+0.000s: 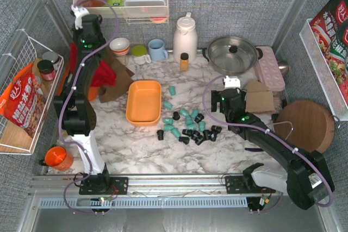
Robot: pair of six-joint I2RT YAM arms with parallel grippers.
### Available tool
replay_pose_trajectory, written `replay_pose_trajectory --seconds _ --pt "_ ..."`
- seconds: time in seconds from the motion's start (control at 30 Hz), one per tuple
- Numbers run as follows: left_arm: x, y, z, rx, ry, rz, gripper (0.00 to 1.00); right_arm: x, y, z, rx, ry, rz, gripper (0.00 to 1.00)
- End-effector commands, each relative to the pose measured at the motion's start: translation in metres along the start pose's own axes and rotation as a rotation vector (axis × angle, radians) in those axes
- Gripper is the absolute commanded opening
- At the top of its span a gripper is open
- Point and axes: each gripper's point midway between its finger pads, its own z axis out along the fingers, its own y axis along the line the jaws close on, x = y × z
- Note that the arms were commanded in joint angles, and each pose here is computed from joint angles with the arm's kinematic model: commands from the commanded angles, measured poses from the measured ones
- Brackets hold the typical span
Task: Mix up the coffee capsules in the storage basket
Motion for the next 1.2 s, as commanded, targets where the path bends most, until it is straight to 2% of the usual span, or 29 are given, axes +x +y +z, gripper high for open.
replay_pose_trajectory --seconds 0.0,0.1,0.13,0.2,0.27,0.33,0.43,0.6,0.73,0.87,1.07,1.17 --pt "0.05 -0.011 0.006 -0.002 0.06 -0.01 0.0 -0.008 0.001 0.003 0.007 -0.019 0.011 0.99" --pt "0.088 -0.013 0.008 -0.009 0.126 0.007 0.01 -0.007 0.002 0.004 0.004 -0.011 0.008 0.99" --pt "0.098 -0.012 0.008 -0.008 0.151 0.005 0.08 -0.007 0.002 0.004 0.006 -0.01 0.007 0.99" --pt "0.118 -0.013 0.007 -0.007 0.198 0.0 0.45 -0.006 0.002 0.004 0.007 -0.009 0.008 0.99" --pt "0.126 -0.014 0.004 -0.002 0.228 -0.01 0.7 -0.006 0.002 0.004 0.003 -0.008 0.009 0.99" --pt "0.114 -0.011 -0.002 0.017 0.224 -0.055 0.86 -0.006 0.003 0.004 -0.002 -0.008 0.011 0.99" --pt "0.083 -0.004 -0.017 0.056 0.195 -0.134 0.99 -0.007 0.003 0.004 -0.002 -0.007 0.01 0.99" --pt "0.036 0.008 -0.055 0.098 0.153 -0.164 0.99 -0.008 0.002 0.003 0.0 -0.009 0.009 0.99" --pt "0.037 -0.005 -0.104 0.18 0.17 -0.067 0.99 -0.008 0.003 0.002 -0.002 -0.011 0.013 0.99" --pt "0.074 -0.033 -0.162 0.344 0.221 -0.026 0.97 -0.009 0.003 0.001 -0.005 -0.013 0.018 0.99" --pt "0.151 -0.063 -0.229 0.675 0.414 -0.132 0.82 -0.01 0.005 0.0 -0.017 -0.016 0.026 0.99" --pt "0.193 -0.063 -0.247 0.72 0.503 -0.136 0.8 -0.009 0.006 0.001 -0.02 -0.012 0.025 0.99"
